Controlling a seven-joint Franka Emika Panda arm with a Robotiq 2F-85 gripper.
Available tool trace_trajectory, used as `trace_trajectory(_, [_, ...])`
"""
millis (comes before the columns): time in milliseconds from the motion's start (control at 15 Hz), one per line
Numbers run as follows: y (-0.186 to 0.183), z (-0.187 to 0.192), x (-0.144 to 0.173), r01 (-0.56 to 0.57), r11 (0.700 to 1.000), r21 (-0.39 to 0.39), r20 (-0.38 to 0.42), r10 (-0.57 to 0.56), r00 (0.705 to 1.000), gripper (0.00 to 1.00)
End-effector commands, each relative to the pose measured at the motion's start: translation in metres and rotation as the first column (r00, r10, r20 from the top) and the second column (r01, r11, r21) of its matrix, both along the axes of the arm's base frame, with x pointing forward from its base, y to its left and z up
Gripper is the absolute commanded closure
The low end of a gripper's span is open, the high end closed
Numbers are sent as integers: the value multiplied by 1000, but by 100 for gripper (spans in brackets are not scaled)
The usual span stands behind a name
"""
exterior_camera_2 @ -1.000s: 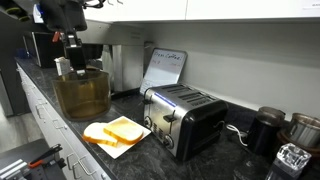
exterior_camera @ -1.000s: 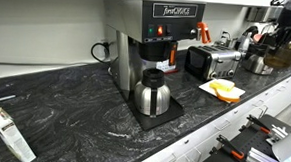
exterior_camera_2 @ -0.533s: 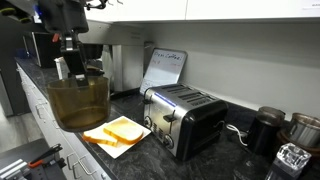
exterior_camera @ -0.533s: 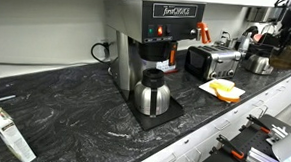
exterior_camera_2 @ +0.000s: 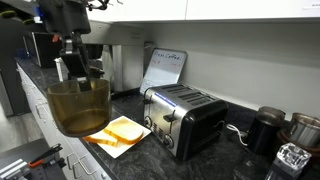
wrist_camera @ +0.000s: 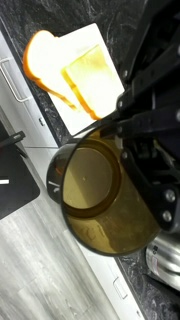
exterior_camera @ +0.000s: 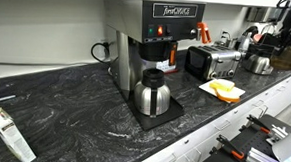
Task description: Put the brown glass in front of the toaster
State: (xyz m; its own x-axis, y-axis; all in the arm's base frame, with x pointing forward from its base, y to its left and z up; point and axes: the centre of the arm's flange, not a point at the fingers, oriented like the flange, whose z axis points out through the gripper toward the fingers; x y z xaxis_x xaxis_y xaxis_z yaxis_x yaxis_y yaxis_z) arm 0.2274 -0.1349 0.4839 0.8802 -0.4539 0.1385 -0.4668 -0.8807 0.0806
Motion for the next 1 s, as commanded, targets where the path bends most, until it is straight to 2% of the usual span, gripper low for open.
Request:
trace_trajectory(0, [-39,-6,14,109,994,6,35,-110,993,99])
trace_trajectory(267, [-75,-16,32,181,983,-1,68,-181,981,99])
trace_trajectory(467, [-85,-27,48,223,975,-11,46,-222,974,99])
trace_trajectory(533, [-72,-27,30,187,982,15,72,-188,980,99])
trace_trajectory(600, [-73,-31,34,190,982,19,59,-191,980,95])
trace_trajectory(933, [-71,-27,31,189,982,17,73,-190,979,95])
